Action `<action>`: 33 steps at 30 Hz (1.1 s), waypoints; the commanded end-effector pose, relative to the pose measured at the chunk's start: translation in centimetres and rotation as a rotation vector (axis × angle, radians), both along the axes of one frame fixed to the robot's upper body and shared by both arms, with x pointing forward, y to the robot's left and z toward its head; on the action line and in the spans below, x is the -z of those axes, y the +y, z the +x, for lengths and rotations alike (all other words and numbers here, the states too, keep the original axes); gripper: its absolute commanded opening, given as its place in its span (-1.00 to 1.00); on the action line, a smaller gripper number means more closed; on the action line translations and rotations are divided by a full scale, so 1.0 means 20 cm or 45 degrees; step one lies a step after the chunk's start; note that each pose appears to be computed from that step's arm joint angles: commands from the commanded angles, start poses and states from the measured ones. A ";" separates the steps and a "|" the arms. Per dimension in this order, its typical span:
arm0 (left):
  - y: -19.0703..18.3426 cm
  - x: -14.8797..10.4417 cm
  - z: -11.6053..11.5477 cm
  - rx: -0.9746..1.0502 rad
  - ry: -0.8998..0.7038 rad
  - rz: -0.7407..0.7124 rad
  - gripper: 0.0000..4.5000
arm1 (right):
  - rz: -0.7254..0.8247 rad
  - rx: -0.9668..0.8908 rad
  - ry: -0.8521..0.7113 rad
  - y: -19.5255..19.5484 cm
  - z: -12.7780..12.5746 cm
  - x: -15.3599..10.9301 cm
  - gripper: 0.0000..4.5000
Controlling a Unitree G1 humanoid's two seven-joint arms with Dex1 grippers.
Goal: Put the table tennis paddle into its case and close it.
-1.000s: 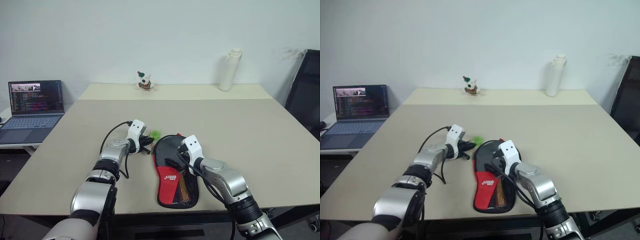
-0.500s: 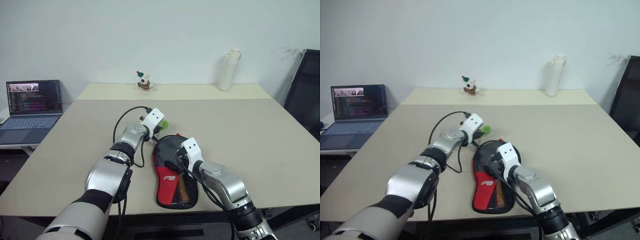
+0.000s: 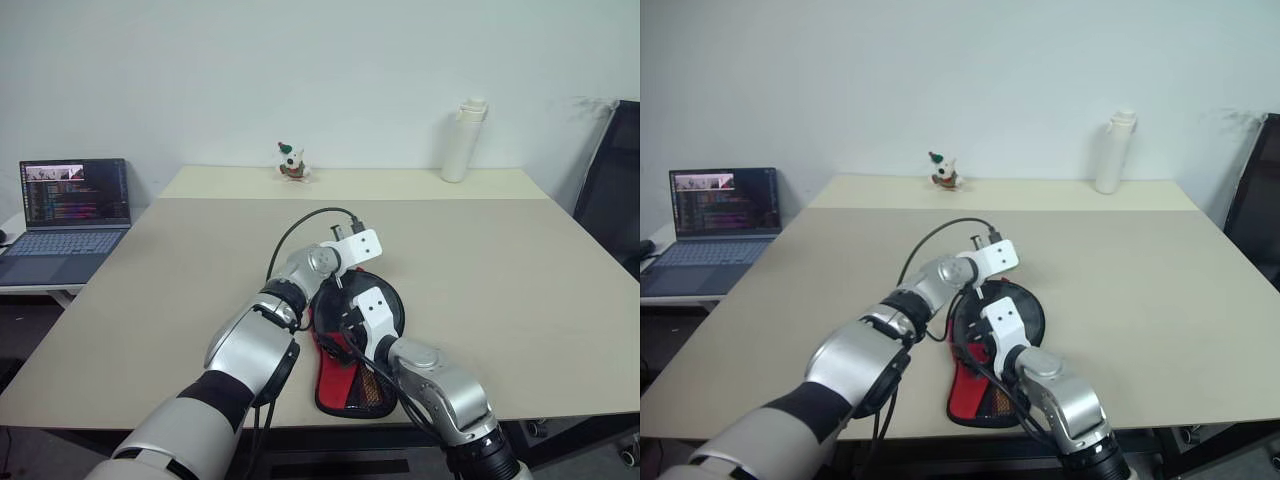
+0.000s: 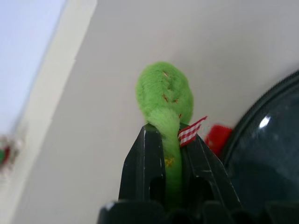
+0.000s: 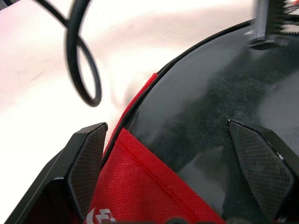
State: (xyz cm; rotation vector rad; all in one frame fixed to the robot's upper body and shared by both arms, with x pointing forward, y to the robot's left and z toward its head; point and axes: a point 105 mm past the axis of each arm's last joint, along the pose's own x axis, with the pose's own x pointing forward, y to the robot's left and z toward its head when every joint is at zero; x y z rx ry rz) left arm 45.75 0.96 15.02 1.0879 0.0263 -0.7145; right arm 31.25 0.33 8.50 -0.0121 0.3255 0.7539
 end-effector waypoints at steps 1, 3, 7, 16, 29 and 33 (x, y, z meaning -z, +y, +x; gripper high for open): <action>-0.22 -0.20 -0.04 0.186 -0.214 0.011 -0.98 | -0.070 -0.021 0.227 0.01 -0.09 0.21 1.00; -0.28 -0.21 -0.07 0.239 -0.243 0.032 -0.98 | -0.067 -0.020 0.234 0.02 -0.10 0.22 1.00; -0.40 -0.21 -0.14 0.335 -0.231 -0.016 -0.98 | -0.062 -0.025 0.242 0.03 -0.11 0.22 1.00; -0.41 -0.14 -0.17 0.386 -0.097 -0.037 -0.66 | -0.072 -0.019 0.238 0.01 -0.09 0.23 1.00; -0.22 -0.26 -0.07 0.217 0.022 -0.365 0.51 | -0.078 -0.016 0.211 -0.02 -0.04 0.19 1.00; -0.12 -0.36 -0.04 0.188 0.051 -0.526 0.51 | -0.036 -0.013 0.192 -0.06 -0.03 0.12 1.00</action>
